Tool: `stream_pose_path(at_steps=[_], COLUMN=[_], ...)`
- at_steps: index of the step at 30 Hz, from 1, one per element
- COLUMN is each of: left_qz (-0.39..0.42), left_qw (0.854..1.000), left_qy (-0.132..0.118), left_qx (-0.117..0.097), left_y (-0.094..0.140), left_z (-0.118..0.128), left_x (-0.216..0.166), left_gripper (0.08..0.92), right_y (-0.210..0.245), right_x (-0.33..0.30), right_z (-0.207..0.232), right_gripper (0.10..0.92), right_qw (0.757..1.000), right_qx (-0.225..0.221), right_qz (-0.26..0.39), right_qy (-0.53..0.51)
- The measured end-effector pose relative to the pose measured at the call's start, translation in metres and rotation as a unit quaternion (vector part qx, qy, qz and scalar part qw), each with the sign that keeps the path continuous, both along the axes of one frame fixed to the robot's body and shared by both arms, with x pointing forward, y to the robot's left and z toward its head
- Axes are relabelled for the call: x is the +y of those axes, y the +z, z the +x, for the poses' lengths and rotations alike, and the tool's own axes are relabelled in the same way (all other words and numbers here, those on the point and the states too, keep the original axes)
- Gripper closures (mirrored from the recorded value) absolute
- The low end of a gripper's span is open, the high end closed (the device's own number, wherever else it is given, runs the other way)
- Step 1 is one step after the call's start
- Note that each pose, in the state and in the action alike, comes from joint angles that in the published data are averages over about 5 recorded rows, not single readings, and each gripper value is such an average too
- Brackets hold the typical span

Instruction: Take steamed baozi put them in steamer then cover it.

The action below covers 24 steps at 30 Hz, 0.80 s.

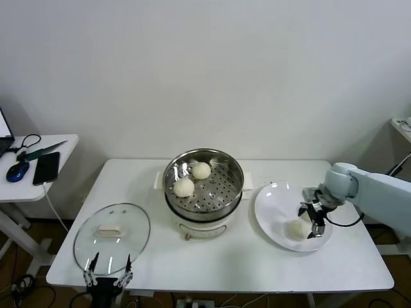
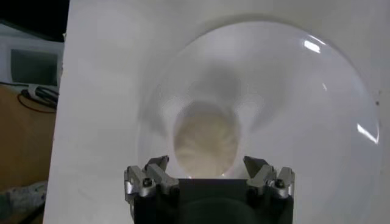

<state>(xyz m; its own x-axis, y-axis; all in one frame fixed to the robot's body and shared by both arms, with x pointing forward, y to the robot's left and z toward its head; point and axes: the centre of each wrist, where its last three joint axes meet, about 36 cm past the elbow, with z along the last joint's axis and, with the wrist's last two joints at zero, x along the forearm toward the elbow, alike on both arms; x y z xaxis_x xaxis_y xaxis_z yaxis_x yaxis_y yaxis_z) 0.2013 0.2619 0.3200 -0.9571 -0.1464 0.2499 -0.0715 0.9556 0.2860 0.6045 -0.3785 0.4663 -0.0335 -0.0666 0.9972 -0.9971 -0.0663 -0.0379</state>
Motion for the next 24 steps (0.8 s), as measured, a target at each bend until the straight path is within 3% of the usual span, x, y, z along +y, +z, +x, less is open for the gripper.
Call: stream_pose_path(at_steps=[11, 24], left_qz=[0.002, 0.0], left_qw=[1.0, 1.0], left_qy=[0.004, 0.004], left_qx=[0.002, 0.002], left_y=[-0.003, -0.004], left_z=[0.0, 0.0], left_x=[0.002, 0.001], left_gripper=[0.177, 0.177], right_y=[-0.014, -0.013], right_x=[0.012, 0.015], right_z=[0.008, 0.015], right_gripper=[0.202, 0.314], right_qw=[1.0, 1.0], right_qx=[0.012, 0.015], right_qz=[-0.002, -0.004], right_qy=[0.007, 0.017])
